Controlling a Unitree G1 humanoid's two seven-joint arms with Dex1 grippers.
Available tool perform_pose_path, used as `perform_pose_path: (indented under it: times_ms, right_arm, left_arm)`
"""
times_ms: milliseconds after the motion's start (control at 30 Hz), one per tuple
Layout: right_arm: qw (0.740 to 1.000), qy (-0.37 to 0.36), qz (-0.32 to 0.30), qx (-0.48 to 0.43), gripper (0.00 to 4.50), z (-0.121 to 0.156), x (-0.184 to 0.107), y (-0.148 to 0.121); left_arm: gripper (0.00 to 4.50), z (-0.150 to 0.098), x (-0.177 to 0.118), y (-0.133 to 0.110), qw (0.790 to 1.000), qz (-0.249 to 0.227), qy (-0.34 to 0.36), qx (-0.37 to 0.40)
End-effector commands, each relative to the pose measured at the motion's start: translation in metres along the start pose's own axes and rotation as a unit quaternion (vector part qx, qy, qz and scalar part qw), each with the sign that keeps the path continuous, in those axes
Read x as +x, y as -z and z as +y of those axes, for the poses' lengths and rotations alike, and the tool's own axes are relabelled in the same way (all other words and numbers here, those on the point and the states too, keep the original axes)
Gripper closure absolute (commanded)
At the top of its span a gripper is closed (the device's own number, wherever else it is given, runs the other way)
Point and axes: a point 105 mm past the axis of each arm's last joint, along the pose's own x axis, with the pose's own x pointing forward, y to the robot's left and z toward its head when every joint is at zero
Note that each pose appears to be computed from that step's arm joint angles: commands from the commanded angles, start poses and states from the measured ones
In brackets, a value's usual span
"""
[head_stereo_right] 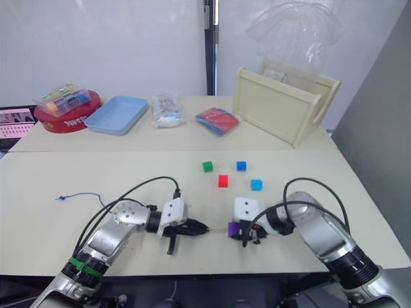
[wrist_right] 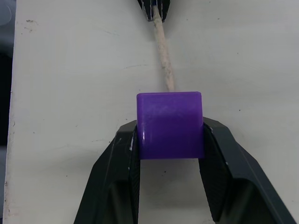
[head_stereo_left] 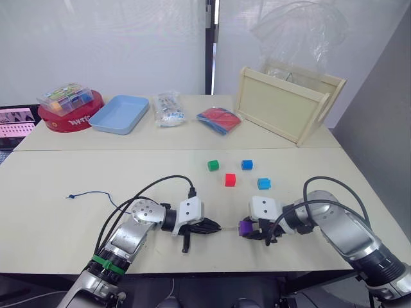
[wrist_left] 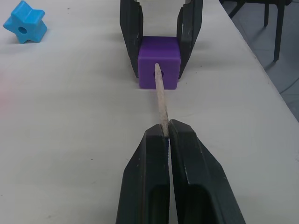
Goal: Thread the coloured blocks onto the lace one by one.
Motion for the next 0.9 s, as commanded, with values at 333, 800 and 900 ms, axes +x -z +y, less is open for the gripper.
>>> perform_pose_path:
  times_ms: [333,800,900]
  right_arm:
    - [1.0,-0.01,0.018,0.013,3.32,0.006,0.007,0.01]
    - [1.0,-0.016,0.013,0.007,3.32,0.002,0.011,0.004]
    - [1.0,-0.017,0.012,0.008,3.32,0.003,0.011,0.003]
  left_arm:
    - [4.5,0.001,0.007,-0.011,1.0,-0.003,0.002,0.011]
    - [4.5,0.011,0.047,-0.037,0.999,-0.025,0.023,0.041]
    - [4.5,0.013,0.05,-0.038,0.999,-0.024,0.022,0.044]
